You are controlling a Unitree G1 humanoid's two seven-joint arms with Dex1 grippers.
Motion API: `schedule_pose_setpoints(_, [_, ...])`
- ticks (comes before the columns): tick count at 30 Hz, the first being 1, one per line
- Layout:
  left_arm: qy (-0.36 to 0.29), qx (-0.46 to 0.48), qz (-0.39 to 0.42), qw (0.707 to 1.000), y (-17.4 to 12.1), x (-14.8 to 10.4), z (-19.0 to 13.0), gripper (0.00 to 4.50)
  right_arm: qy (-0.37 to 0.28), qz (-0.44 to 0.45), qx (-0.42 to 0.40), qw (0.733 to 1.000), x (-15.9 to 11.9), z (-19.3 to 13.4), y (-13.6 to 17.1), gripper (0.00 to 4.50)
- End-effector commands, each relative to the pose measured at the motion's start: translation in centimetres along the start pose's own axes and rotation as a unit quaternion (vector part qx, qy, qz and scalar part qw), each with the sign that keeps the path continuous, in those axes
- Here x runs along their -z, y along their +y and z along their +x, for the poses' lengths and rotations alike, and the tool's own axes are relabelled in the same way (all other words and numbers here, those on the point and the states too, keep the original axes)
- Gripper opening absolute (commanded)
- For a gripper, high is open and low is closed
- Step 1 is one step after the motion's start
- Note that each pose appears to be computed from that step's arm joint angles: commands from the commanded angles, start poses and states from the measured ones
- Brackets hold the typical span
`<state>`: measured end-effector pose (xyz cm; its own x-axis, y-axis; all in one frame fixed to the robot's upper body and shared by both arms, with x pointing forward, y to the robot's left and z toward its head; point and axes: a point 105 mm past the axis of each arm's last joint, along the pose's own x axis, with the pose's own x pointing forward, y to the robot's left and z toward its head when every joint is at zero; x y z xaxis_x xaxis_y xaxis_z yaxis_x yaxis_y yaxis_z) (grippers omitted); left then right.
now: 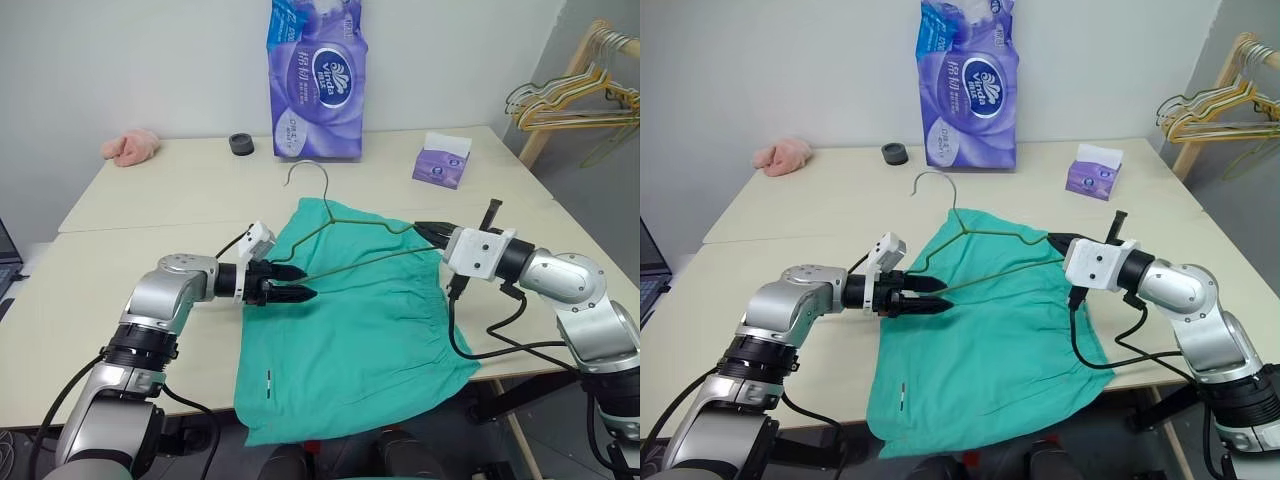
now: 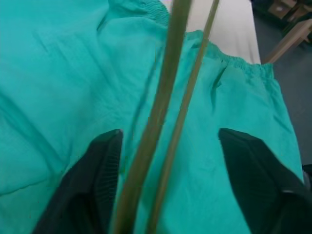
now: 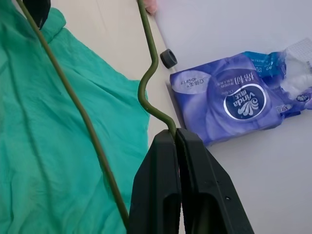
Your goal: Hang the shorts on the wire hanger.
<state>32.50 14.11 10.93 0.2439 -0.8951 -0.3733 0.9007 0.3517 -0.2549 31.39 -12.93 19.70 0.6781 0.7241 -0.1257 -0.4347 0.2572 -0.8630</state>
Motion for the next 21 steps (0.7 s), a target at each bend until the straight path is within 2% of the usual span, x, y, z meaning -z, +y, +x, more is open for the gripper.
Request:
schedule_pose_setpoints(1, [-0.014,0.025,0.023,0.999,-1.0,-1.2,0.1,2.29,-0.044,-0.022,0.006,0.999,-2.2,0.1,-0.4,0.00])
schedule_pose_setpoints(4, [-0.007,0.030,0.023,0.999,-1.3,-0.8,0.1,1.62,-0.048,-0.018,0.007,0.999,-2.3,0.1,-0.4,0.00])
schedule_pose_setpoints(9, [-0.004,0.038,0.022,0.999,-1.8,-0.5,0.3,0.25,-0.058,-0.002,0.009,0.998,-2.5,0.1,-0.5,0.00])
schedule_pose_setpoints(13, [-0.005,0.041,0.022,0.999,-2.2,-0.5,0.5,0.11,-0.060,0.002,-0.007,0.998,-2.6,0.1,-0.1,0.00])
schedule_pose_setpoints(16, [-0.004,0.034,0.024,0.999,-2.2,-0.4,0.6,0.11,-0.056,0.016,-0.026,0.998,-2.4,-0.2,0.4,0.74])
schedule_pose_setpoints(21, [0.009,0.010,0.041,0.999,-1.6,-0.2,0.8,0.00,-0.022,0.048,-0.082,0.995,-1.5,-1.3,1.0,2.44])
